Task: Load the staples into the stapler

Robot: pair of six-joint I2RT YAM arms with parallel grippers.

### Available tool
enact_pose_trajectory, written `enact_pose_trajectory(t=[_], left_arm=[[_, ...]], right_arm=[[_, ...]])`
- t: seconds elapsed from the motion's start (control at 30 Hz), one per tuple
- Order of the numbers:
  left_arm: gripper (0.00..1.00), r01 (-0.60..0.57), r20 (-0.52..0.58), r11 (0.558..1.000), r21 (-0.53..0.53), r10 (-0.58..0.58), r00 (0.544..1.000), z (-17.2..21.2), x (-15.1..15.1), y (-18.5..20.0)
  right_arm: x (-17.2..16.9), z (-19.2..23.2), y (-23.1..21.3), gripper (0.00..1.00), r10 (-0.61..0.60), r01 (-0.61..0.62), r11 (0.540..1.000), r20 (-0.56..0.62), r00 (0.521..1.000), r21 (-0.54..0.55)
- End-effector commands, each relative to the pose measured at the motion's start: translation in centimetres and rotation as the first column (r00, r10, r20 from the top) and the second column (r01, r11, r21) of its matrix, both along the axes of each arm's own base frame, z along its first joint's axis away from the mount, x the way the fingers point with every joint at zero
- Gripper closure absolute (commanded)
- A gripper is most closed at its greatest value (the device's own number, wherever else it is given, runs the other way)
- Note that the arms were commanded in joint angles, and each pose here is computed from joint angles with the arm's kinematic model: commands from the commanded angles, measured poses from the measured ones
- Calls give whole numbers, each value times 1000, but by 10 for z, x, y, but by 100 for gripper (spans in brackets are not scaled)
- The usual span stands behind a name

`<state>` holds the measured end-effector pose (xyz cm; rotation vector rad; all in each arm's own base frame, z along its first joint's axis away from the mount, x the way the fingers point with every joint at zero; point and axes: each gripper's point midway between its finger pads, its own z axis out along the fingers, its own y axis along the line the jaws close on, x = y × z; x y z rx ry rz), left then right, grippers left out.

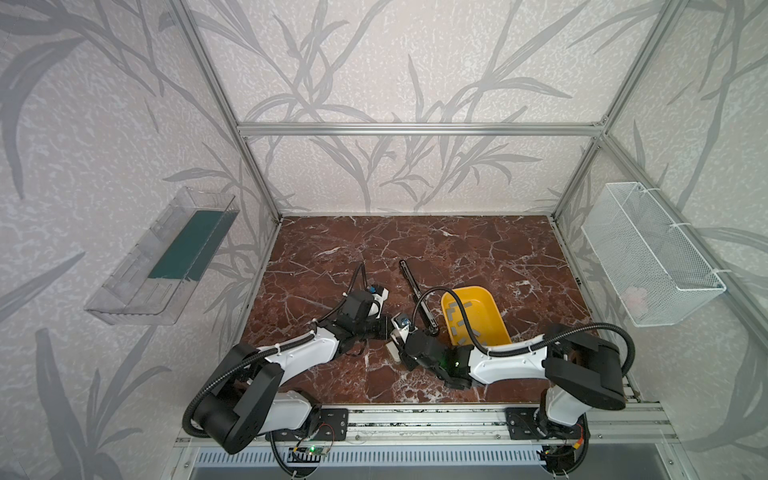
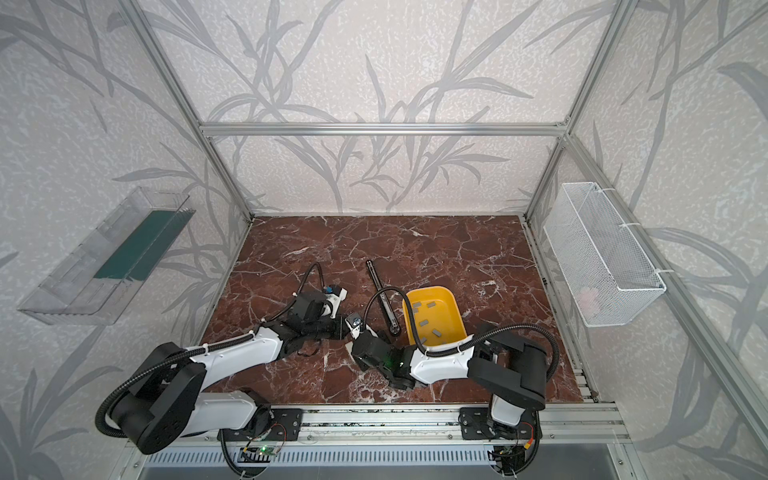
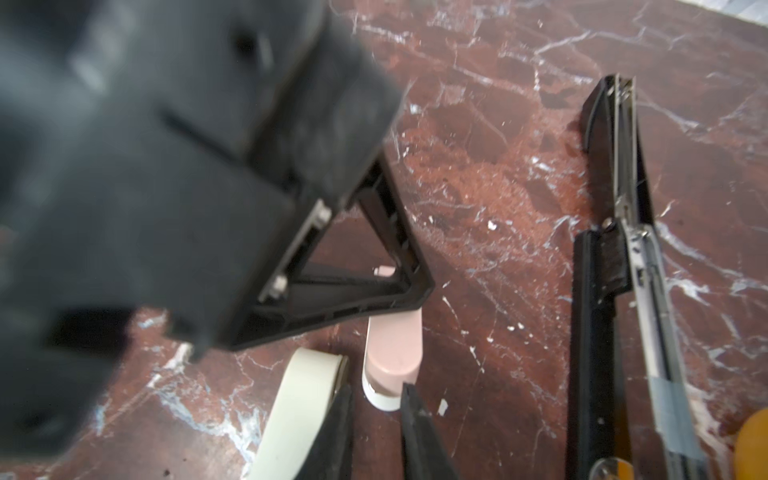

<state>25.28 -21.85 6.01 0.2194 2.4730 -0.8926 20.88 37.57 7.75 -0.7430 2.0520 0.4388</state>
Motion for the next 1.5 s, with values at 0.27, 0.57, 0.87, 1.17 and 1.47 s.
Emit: enact_pose_trajectory(t=[0.27, 0.57, 0.87, 1.17, 1.47], left_arm=[[95, 11, 24, 1000, 4, -11, 1000, 6, 3, -2], [95, 10, 25, 1000, 4, -10, 1000, 6, 4, -2], [95, 9, 24, 1000, 7, -10, 1000, 6, 3, -2], [95, 10, 23, 1000, 4, -10, 1000, 6, 3, -2], [95, 9, 21, 1000, 10, -9, 1000, 5, 3, -2]], right_arm=[[21, 14, 9, 85, -55, 55, 998, 32, 998, -4], [17, -18, 11, 88, -47, 46, 998, -26, 999, -36], [11, -35, 6, 89, -48, 46, 998, -65, 997, -38], [7, -54, 1, 90, -60, 55, 997, -94, 994, -51], [6, -68, -3, 91, -68, 62, 996, -104, 992, -59]])
